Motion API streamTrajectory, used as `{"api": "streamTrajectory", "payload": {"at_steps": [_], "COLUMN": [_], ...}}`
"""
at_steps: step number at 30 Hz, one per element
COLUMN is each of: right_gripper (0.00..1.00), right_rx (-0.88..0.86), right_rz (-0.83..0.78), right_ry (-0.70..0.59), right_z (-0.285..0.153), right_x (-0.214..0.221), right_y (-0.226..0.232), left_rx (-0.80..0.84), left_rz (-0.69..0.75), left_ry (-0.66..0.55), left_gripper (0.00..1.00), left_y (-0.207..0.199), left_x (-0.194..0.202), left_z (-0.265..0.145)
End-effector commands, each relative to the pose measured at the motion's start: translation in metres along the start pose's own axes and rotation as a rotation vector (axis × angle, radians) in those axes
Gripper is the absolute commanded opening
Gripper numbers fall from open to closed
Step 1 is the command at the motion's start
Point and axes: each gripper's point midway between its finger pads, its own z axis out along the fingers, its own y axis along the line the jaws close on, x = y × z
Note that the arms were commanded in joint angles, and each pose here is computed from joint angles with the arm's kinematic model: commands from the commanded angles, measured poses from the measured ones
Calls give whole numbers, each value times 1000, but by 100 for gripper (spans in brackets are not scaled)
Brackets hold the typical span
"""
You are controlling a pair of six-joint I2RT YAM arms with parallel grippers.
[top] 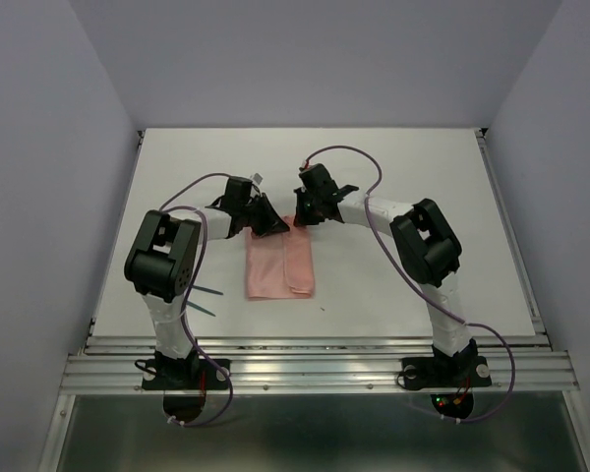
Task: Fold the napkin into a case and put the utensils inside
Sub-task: Fold the lower triangle-folded napkin at the center of the board.
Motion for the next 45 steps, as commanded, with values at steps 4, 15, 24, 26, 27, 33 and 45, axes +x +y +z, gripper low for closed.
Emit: {"api": "streamTrajectory", "payload": {"at_steps": [4,15,24,26,27,33,45], "right_gripper": [1,1,1,1,1,1,1], "right_rx": [0,-1,-7,-10,-9,-9,6], "right_rz": [-6,-8,-7,-7,-6,-4,-5], "right_ry": [14,4,-3,-5,-3,-5,-7], "right_z": [5,1,-1,-2,-1,-2,-3], "right_x": [5,1,-2,-3,-2,-3,-1], "right_y": [-2,0,2,3,3,3,-1], "left_rx": [-100,-163,-71,-59,-58,-76,-242], "left_rz": [-13,-13,58,62,62,53,37], "left_ry": [-91,-109,-166,-154,-149,-119,-119], "left_gripper": [0,0,0,0,0,0,0], "left_y": [10,14,-34,-39,-39,-35,11], "left_x": [-24,-33,-42,-42,-41,-37,-36], "left_z": [1,-4,-28,-25,-23,2,16]}}
